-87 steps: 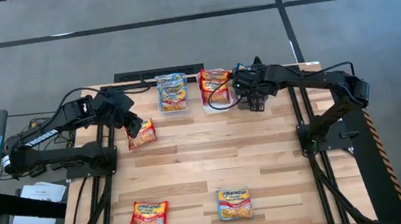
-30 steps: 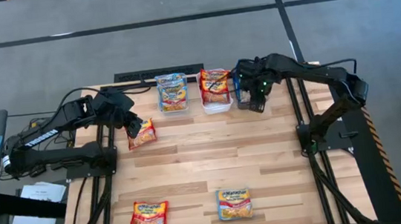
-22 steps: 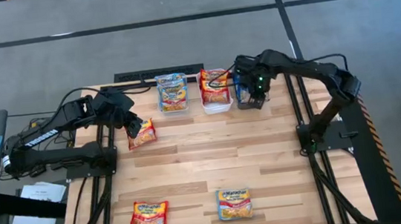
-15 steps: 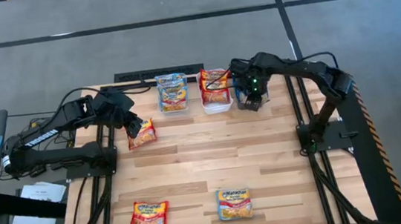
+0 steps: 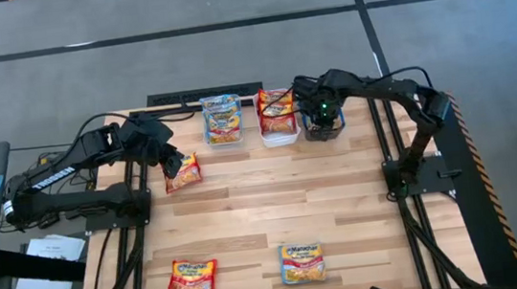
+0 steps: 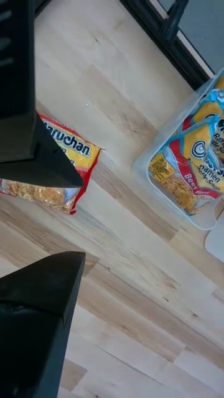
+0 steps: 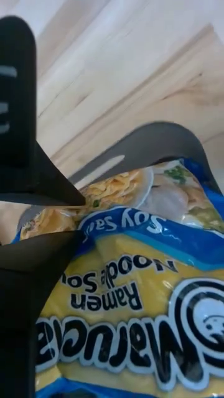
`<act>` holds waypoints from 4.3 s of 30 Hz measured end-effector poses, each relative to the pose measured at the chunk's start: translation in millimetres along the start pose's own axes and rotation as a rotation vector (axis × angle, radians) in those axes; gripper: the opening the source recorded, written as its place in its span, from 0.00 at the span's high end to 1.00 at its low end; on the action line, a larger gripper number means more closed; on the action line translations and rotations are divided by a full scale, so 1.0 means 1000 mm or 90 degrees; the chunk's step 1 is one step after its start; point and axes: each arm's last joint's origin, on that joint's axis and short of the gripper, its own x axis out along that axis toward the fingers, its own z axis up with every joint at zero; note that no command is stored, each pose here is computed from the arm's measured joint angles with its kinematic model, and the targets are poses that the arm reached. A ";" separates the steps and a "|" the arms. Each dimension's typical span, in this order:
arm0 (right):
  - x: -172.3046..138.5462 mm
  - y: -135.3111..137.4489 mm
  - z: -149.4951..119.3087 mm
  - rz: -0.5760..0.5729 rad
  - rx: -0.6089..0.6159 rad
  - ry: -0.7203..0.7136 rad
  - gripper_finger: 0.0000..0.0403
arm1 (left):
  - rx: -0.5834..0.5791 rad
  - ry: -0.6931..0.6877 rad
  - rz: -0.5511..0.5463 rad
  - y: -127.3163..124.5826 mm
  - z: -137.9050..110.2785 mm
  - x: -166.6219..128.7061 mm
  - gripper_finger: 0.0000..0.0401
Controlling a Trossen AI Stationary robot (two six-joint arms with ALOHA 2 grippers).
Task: Sort Maruchan noodles
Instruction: Put the blue noodle pack into the black bin, then put the red noodle pack into the white bin
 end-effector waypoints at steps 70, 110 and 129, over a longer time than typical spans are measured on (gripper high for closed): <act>-0.002 0.014 -0.009 0.008 0.085 0.067 0.74 | 0.003 0.000 0.000 0.000 0.000 0.000 0.59; -0.052 0.025 -0.020 0.078 0.113 -0.029 0.74 | -0.004 0.000 0.000 0.000 0.000 0.000 0.59; -0.076 0.086 -0.051 0.086 -0.008 -0.047 0.74 | -0.004 -0.002 0.027 0.001 -0.001 0.000 0.59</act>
